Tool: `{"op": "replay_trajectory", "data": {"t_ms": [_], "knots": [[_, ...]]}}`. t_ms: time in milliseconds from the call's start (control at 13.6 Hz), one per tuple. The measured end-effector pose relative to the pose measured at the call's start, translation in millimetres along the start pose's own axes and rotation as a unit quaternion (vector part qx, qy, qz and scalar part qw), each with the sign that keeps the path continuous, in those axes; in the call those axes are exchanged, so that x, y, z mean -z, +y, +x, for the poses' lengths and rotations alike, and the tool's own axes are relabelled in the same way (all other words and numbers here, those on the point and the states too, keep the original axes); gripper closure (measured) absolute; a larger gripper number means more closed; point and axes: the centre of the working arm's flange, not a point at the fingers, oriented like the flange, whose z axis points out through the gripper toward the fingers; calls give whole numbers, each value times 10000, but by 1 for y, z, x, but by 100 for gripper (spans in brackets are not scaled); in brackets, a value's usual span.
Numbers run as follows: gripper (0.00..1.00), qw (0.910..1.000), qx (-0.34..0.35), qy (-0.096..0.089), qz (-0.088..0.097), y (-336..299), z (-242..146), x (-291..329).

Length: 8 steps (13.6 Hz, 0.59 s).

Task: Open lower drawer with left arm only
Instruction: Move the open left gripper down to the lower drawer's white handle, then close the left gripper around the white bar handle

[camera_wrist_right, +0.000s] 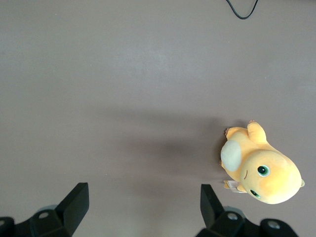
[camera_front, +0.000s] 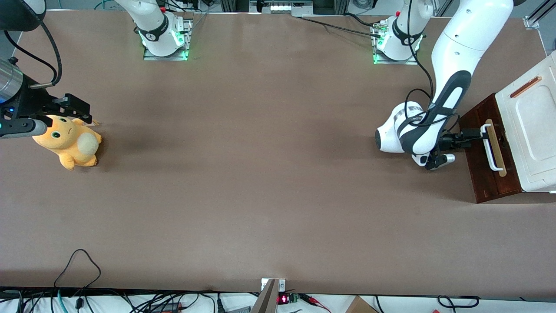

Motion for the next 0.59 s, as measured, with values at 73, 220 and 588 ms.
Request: {"op": "replay_trajectory", "data": {"t_ms": [73, 220, 588], "knots": [[21, 10000, 6, 46, 69, 1, 2, -5], [22, 9999, 0, 77, 127, 2, 3, -9], [30, 9998, -23, 102, 195, 7, 4, -17]]}}
